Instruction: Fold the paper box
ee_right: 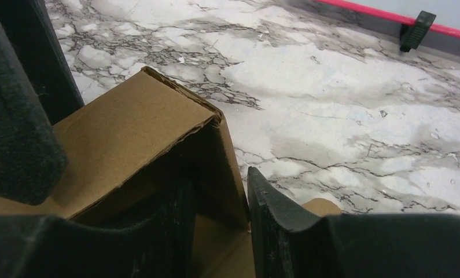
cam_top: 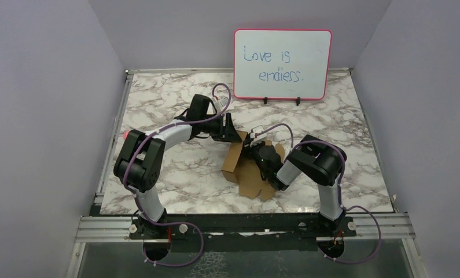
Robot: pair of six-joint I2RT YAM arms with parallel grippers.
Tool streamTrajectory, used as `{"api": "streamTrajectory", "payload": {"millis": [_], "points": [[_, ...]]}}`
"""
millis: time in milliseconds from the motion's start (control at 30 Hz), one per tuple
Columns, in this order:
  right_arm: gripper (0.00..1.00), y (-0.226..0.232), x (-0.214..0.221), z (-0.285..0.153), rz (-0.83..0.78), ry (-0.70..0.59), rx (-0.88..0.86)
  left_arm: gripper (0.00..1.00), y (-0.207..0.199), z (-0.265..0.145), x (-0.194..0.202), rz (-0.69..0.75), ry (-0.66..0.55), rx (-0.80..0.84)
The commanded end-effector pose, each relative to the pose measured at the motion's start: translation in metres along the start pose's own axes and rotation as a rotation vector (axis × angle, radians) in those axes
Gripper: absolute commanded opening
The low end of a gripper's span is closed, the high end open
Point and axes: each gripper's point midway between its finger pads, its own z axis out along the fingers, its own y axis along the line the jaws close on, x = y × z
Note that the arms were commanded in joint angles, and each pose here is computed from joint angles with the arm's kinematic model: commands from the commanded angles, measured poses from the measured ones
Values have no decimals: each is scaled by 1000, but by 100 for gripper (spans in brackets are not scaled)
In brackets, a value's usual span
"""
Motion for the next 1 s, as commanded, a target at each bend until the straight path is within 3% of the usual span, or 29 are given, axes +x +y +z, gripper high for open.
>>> {"api": "streamTrajectory", "payload": {"millis": [0, 167, 367, 700, 833, 967], "points": [[39, -1, -7, 4, 74, -7, 47, 53, -46, -5, 4, 46, 40, 154], [43, 11, -14, 2, 100, -16, -20, 55, -37, -7, -3, 63, 8, 86], [62, 3, -13, -5, 87, 3, 7, 59, -9, -24, -23, 95, -67, -120], [79, -15, -45, -28, 87, -3, 53, 68, 5, -50, -43, 152, -156, -301], [84, -30, -50, -41, 115, 9, 119, 69, 9, -65, -52, 175, -204, -395], [97, -51, -58, -54, 126, 11, 219, 69, -2, -81, -60, 210, -263, -462]]}}
